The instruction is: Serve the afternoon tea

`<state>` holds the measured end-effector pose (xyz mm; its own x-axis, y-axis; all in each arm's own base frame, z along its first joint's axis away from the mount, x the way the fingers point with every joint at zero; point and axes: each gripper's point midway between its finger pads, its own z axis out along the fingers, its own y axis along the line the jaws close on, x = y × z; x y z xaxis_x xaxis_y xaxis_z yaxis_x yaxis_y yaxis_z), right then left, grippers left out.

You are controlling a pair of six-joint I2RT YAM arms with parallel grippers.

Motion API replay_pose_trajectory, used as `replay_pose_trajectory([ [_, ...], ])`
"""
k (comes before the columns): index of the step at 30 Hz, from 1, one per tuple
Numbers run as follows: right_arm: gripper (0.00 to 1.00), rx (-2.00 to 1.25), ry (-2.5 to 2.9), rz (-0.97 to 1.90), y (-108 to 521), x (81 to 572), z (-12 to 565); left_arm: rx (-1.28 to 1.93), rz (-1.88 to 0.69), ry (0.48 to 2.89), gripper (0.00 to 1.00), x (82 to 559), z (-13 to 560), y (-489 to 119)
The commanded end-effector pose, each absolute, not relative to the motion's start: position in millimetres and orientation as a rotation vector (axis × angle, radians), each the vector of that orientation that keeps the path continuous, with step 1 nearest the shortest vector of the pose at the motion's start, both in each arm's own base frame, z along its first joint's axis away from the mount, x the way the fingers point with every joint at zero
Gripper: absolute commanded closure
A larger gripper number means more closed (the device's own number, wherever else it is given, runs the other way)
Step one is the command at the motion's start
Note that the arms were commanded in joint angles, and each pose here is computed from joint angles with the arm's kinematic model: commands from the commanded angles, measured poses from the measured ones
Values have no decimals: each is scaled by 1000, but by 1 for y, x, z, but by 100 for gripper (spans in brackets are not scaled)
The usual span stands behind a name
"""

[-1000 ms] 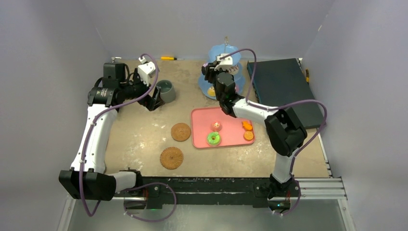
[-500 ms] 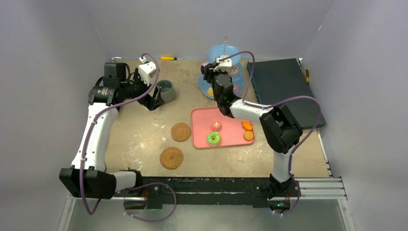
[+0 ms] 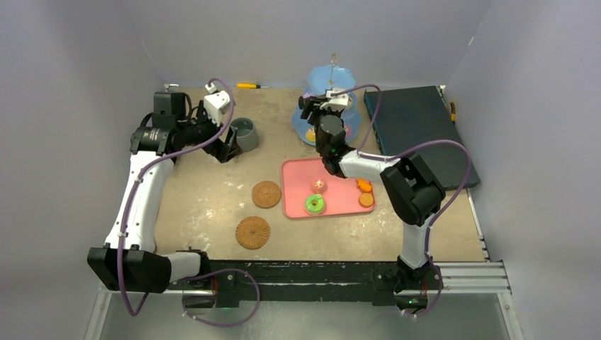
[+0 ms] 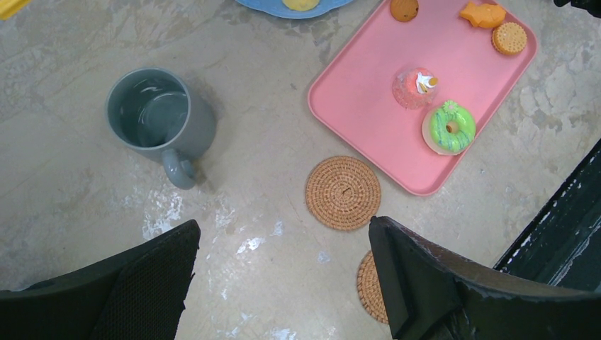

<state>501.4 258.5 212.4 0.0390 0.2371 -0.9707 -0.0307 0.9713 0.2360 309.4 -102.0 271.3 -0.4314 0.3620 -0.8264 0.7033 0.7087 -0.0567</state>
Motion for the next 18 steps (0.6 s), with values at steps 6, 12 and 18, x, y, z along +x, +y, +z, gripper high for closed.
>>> replay_pose_trajectory([
  [6, 31, 236, 1440, 265, 251, 492, 239, 841, -505, 2022, 11, 310, 276, -103],
  [12, 31, 220, 1420, 276, 252, 478, 250, 843, -512, 2028, 11, 308, 274, -104],
  [18, 31, 208, 1392, 279, 251, 464, 264, 848, -515, 2033, 12, 306, 271, -104],
])
